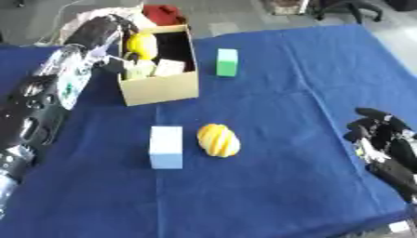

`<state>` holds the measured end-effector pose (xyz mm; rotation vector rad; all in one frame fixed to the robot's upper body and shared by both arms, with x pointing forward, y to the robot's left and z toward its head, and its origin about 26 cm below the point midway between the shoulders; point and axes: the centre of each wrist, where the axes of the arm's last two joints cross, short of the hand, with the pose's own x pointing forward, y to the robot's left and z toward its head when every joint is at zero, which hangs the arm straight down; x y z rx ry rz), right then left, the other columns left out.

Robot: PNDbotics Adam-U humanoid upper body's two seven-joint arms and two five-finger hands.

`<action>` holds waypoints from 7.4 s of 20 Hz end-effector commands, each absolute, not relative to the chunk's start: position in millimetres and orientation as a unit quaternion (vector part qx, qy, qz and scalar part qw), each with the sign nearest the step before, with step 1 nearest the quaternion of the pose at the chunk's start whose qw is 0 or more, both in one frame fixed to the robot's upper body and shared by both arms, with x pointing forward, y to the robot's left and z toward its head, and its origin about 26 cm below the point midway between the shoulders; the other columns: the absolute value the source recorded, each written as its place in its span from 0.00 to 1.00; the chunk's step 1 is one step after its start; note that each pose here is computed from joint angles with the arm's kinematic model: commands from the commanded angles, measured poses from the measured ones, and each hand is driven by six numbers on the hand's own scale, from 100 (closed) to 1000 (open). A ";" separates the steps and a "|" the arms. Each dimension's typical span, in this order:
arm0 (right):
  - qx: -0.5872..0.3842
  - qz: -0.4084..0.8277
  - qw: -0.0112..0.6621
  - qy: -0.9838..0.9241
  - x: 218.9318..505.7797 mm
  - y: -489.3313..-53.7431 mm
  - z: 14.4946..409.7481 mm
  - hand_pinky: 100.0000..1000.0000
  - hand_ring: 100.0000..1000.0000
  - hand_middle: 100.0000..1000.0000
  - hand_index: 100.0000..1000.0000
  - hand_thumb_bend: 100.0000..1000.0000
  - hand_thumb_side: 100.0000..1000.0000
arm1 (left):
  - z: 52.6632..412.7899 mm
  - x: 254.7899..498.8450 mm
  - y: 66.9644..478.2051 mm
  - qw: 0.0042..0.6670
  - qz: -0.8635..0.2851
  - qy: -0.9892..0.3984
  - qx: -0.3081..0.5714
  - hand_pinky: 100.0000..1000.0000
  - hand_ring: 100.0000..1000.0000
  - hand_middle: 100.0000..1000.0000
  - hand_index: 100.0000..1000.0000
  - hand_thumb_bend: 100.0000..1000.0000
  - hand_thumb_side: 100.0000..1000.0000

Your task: Pick up objects on the table and place them in the box.

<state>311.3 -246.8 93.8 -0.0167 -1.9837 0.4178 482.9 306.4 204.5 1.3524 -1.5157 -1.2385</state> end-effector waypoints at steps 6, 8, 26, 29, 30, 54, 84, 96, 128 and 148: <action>-0.014 0.179 0.521 -0.835 311.6 -251.7 99.9 0.65 0.55 0.55 0.79 0.00 0.23 | 244.0 476.7 331.5 0.348 -0.370 -0.619 0.599 0.84 0.77 0.83 0.93 0.38 0.48; -0.016 0.179 0.520 -0.835 311.5 -252.2 100.1 0.65 0.55 0.55 0.79 0.00 0.24 | 253.3 472.4 335.6 0.342 -0.350 -0.635 0.597 0.83 0.76 0.82 0.92 0.37 0.50; -0.060 0.310 0.445 -0.838 343.3 -248.2 152.4 0.67 0.56 0.56 0.81 0.00 0.04 | 279.1 343.4 350.7 0.345 -0.295 -0.822 0.345 0.83 0.60 0.61 0.77 0.09 0.43; -0.065 0.377 0.420 -0.823 355.4 -240.1 166.5 0.67 0.56 0.57 0.81 0.00 0.00 | 258.7 327.9 343.0 0.370 -0.283 -0.834 0.296 0.83 0.59 0.60 0.76 0.06 0.47; -0.066 0.397 0.414 -0.817 359.3 -237.2 169.8 0.67 0.57 0.57 0.82 0.00 0.00 | 252.1 323.8 340.5 0.378 -0.278 -0.837 0.282 0.84 0.59 0.59 0.75 0.05 0.48; -0.044 0.750 0.194 -0.630 397.5 -107.6 177.0 0.79 0.79 0.81 0.96 0.08 0.46 | 169.8 305.0 325.4 0.481 -0.216 -0.828 0.193 0.85 0.56 0.57 0.75 0.00 0.59; -0.096 0.753 0.192 -0.622 399.1 -90.0 146.7 0.87 0.93 0.99 1.00 0.13 0.52 | 163.1 306.9 322.6 0.490 -0.212 -0.825 0.185 0.85 0.56 0.56 0.75 0.00 0.60; -0.145 0.697 0.195 -0.675 405.2 -89.2 138.4 0.72 0.58 0.62 0.91 0.00 0.09 | 160.4 307.0 322.6 0.494 -0.210 -0.823 0.184 0.85 0.56 0.56 0.75 0.00 0.61; -0.419 0.482 0.312 -0.703 479.9 -141.9 197.1 0.84 0.86 0.93 1.00 0.18 0.40 | 153.6 311.3 295.8 0.495 -0.202 -0.837 0.118 0.86 0.56 0.56 0.74 0.00 0.64; -0.279 0.514 0.250 -0.772 429.7 -174.6 235.5 0.79 0.79 0.85 0.99 0.00 0.37 | 143.6 307.5 306.6 0.510 -0.181 -0.830 0.137 0.87 0.56 0.55 0.74 0.00 0.65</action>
